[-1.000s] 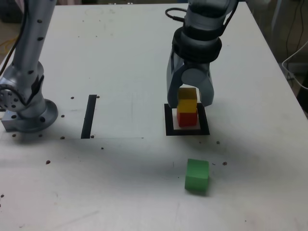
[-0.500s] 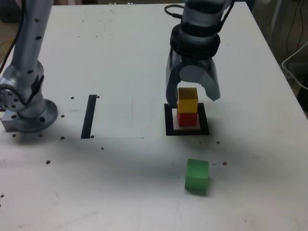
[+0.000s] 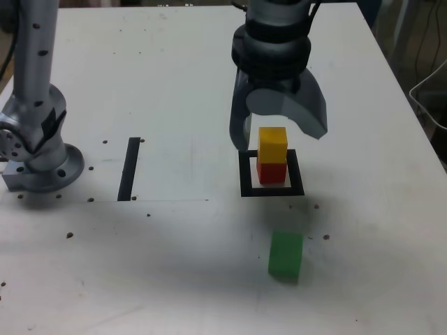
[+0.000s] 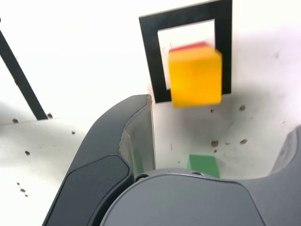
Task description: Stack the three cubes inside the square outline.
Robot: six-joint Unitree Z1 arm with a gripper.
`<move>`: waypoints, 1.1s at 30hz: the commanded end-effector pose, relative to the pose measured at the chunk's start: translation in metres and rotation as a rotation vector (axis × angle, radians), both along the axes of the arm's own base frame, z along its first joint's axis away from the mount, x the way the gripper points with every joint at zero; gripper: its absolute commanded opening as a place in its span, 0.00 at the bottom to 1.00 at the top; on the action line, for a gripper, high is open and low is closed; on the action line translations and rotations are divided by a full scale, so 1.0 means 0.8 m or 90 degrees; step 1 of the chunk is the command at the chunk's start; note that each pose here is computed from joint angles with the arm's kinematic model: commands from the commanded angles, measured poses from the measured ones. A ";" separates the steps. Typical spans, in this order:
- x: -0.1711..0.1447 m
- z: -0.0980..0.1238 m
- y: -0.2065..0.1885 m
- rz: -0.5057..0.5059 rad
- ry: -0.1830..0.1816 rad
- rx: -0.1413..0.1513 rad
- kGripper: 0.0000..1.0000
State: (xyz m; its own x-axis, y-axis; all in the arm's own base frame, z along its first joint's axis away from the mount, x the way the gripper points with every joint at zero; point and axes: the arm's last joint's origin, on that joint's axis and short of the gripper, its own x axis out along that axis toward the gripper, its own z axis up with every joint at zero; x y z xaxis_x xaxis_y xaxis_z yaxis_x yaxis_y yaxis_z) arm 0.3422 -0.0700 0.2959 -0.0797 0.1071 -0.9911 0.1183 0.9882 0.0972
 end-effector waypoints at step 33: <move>0.007 -0.078 -0.144 -0.060 0.011 -0.011 1.00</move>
